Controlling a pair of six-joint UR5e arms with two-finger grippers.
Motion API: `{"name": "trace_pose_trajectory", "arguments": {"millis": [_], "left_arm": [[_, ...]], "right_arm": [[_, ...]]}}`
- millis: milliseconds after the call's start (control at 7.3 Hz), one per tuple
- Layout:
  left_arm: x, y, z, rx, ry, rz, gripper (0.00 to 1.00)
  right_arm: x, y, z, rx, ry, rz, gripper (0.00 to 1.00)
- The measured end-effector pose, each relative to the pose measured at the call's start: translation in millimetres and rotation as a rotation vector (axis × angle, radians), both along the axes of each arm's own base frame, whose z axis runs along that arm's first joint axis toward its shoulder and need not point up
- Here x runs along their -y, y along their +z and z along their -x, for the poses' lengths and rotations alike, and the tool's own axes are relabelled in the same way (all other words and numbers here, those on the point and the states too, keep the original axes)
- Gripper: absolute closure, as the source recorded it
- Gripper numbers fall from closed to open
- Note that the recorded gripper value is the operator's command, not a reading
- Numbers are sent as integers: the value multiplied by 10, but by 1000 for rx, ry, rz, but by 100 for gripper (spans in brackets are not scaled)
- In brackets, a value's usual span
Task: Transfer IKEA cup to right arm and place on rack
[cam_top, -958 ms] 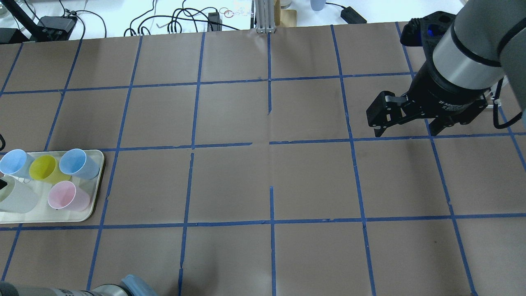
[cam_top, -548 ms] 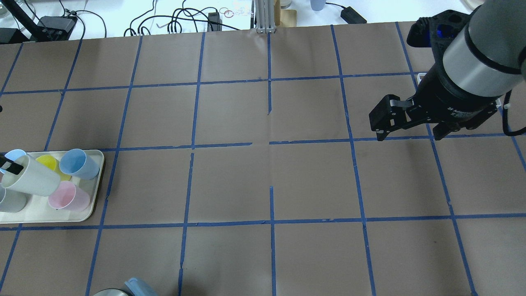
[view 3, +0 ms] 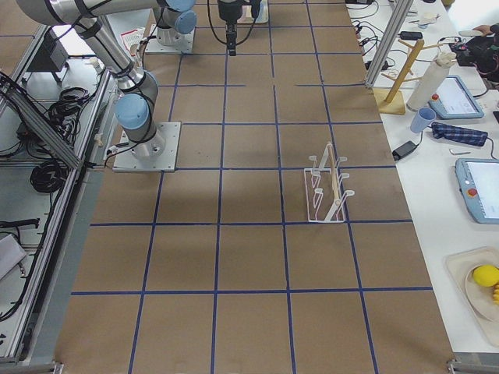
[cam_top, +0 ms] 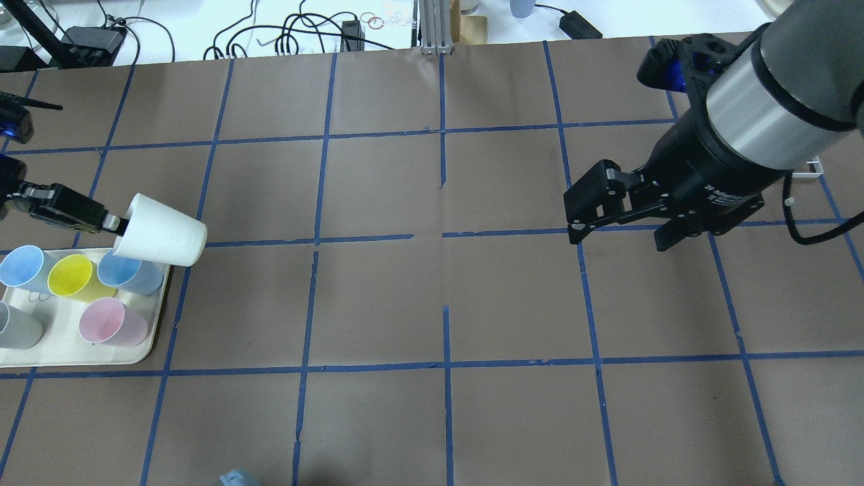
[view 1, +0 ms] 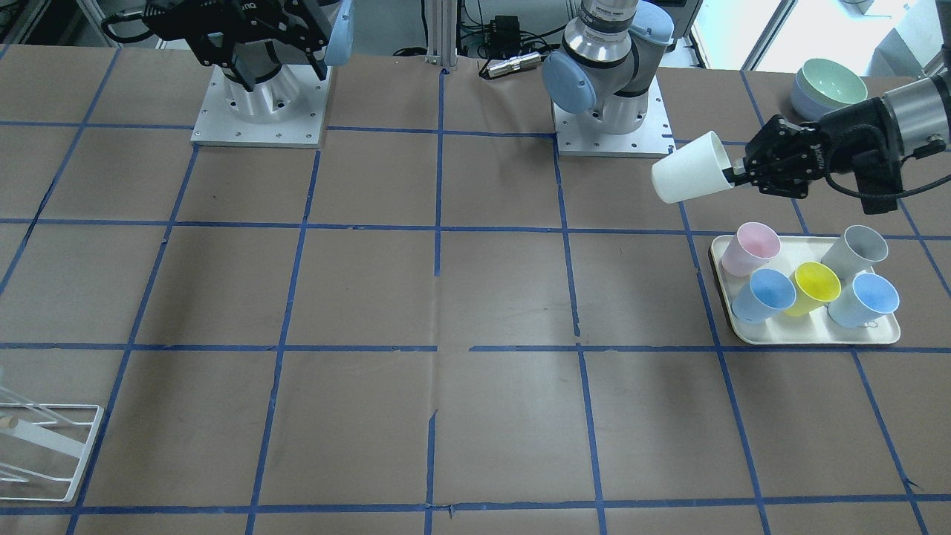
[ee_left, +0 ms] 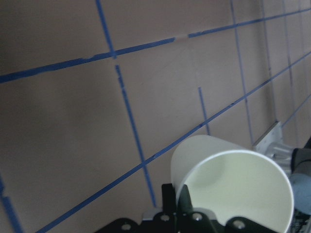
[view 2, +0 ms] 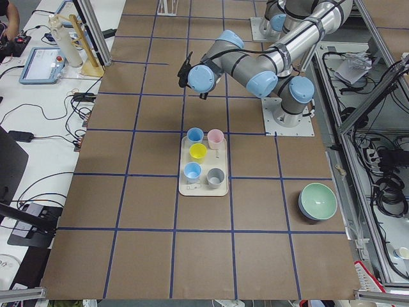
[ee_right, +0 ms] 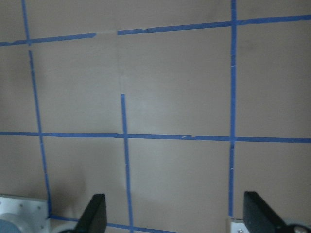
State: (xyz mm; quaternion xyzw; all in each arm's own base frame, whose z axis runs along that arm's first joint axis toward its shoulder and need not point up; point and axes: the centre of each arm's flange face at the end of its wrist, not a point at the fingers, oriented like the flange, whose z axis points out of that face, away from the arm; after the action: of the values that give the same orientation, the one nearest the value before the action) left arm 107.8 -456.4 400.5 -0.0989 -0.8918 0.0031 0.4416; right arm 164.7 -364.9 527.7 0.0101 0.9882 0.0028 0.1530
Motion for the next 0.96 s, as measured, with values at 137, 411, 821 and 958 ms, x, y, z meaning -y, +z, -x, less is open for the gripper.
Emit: {"name": "trace_pose_trajectory", "arguments": {"millis": [137,411,821,958], "left_arm": [[60,0,321,-120,56,-36,100],[94,50,933,-304,136,-126,100],[8,179,1528,-432,164,-203,100],[-8,212,1696,-449,157,-205,100]], "right_arm": [[16,30,-93,106,-3,0,0],[121,43,-179,288,-16,-10,0],[487,62,25,678,-127,-36,0],[566,103,102,799,-174,-38,0]]}}
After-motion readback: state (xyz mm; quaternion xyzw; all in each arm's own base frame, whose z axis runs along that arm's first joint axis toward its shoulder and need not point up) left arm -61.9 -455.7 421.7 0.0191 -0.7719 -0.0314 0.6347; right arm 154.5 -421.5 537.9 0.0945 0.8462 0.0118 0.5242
